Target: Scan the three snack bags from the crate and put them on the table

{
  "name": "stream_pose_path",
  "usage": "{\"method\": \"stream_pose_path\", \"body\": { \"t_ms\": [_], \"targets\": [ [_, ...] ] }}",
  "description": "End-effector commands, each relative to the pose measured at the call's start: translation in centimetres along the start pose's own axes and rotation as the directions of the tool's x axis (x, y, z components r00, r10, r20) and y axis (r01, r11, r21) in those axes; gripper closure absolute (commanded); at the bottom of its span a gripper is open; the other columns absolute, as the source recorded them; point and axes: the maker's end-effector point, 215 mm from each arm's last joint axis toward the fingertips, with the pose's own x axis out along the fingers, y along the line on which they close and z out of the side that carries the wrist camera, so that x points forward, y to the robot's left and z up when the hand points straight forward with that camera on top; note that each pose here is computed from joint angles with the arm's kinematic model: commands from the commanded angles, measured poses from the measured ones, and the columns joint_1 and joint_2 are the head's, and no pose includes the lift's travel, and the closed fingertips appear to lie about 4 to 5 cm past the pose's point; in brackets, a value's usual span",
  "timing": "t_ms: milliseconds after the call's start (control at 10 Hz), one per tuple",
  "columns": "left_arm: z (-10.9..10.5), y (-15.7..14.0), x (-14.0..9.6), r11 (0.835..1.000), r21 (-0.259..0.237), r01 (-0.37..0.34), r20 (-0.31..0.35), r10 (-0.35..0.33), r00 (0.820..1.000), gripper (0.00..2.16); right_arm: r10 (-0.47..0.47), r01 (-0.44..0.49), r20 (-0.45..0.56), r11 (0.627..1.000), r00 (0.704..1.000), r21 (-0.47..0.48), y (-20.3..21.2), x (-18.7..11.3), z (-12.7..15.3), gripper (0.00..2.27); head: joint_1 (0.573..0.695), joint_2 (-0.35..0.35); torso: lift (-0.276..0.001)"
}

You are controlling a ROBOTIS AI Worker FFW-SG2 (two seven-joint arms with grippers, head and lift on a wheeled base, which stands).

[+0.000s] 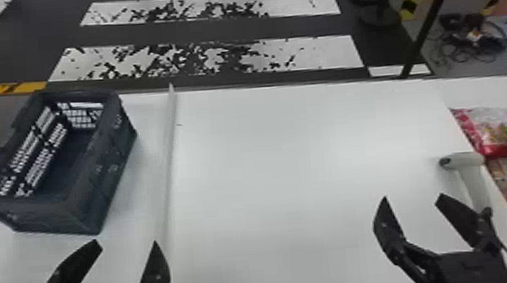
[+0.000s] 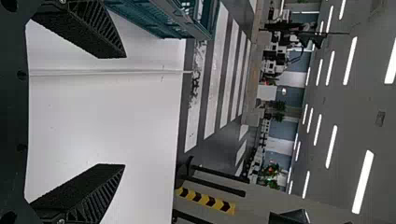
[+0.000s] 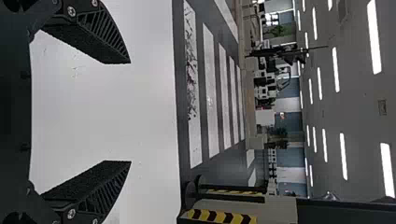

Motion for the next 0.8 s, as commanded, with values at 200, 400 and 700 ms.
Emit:
{"method": "stream_pose_path", "body": {
  "t_ms": [200,400,700],
  "targets": [
    [-0.32,1.12,-0.24,1.000,-0.002,-0.015,-0.005,0.015,1.000,0.03,0.000,0.000,-0.004,1.000,1.000,0.012,-0.01,0.11,-0.26,0.13,0.695,0.004,-0.094],
    [-0.48,1.06,-0.25,1.000,-0.003,-0.011,-0.008,0.011,1.000,0.03,-0.001,0.001,-0.002,1.000,1.000,0.011,-0.08,0.16,-0.18,0.13,0.695,0.012,-0.094],
    [-0.39,1.10,-0.03,1.000,-0.003,-0.011,-0.003,0.011,1.000,0.03,-0.008,0.008,0.000,1.000,1.000,0.007,-0.49,0.23,0.02,0.13,0.695,0.013,-0.094]
  ]
}}
